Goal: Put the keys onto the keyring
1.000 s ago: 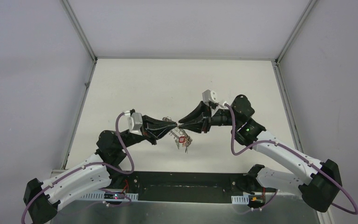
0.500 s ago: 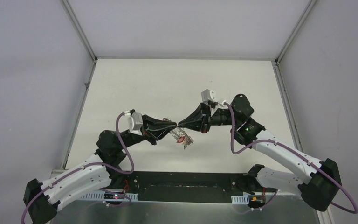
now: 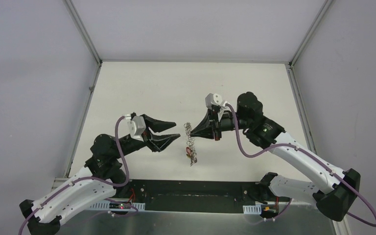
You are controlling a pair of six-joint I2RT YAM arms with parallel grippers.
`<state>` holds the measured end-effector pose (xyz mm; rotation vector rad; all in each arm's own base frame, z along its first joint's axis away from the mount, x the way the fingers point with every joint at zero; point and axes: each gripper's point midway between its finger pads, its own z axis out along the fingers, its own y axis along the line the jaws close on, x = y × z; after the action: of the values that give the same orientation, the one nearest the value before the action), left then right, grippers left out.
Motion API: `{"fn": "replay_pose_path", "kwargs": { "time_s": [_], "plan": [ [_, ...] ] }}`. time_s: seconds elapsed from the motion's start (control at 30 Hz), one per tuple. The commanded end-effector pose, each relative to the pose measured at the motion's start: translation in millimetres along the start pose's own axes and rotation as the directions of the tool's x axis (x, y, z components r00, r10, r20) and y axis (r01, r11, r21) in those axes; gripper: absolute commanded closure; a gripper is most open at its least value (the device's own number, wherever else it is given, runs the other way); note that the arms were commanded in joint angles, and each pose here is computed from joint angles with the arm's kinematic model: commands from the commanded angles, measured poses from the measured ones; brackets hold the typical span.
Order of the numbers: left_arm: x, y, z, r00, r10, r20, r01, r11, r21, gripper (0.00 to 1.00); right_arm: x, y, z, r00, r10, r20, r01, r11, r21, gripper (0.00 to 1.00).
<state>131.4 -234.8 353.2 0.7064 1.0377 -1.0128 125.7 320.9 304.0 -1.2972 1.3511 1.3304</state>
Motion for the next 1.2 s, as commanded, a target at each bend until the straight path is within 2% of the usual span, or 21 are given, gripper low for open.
{"fn": "replay_pose_path", "kwargs": {
  "time_s": [0.0, 0.17, 0.33, 0.67, 0.97, 1.17],
  "plan": [
    [17.0, 0.8, 0.5, 0.986, 0.049, -0.161, -0.046, 0.999, 0.023, 0.55, -9.1, 2.2, -4.7, 0.998, -0.046, -0.048, 0.046, 0.999, -0.003, 1.0],
    [27.8, -4.3, 8.9, 0.954, 0.091, -0.285, -0.064, 0.992, 0.106, 0.61, -4.4, 4.9, -7.4, 0.994, -0.035, -0.106, 0.033, 0.999, -0.021, 1.0],
    [34.3, -13.1, 18.0, 0.931, 0.118, -0.346, -0.05, 0.979, 0.2, 0.62, -2.7, 2.1, -12.6, 0.985, -0.038, -0.17, 0.039, 0.999, -0.001, 1.0],
    [41.0, -25.4, 29.8, 0.925, 0.108, -0.365, 0.003, 0.956, 0.292, 0.69, 1.7, -9.3, -17.5, 0.95, 0.048, -0.308, -0.022, 0.996, 0.088, 1.0],
    [36.0, -14.2, 30.4, 0.942, 0.106, -0.319, -0.036, 0.975, 0.219, 0.71, 6.6, -8.0, -15.9, 0.914, 0.089, -0.395, -0.053, 0.993, 0.102, 1.0],
    [39.5, -18.5, 33.3, 0.945, 0.091, -0.314, -0.013, 0.97, 0.242, 0.72, 4.6, -0.4, -11.6, 0.914, 0.077, -0.398, -0.06, 0.997, 0.056, 1.0]
  ]
}}
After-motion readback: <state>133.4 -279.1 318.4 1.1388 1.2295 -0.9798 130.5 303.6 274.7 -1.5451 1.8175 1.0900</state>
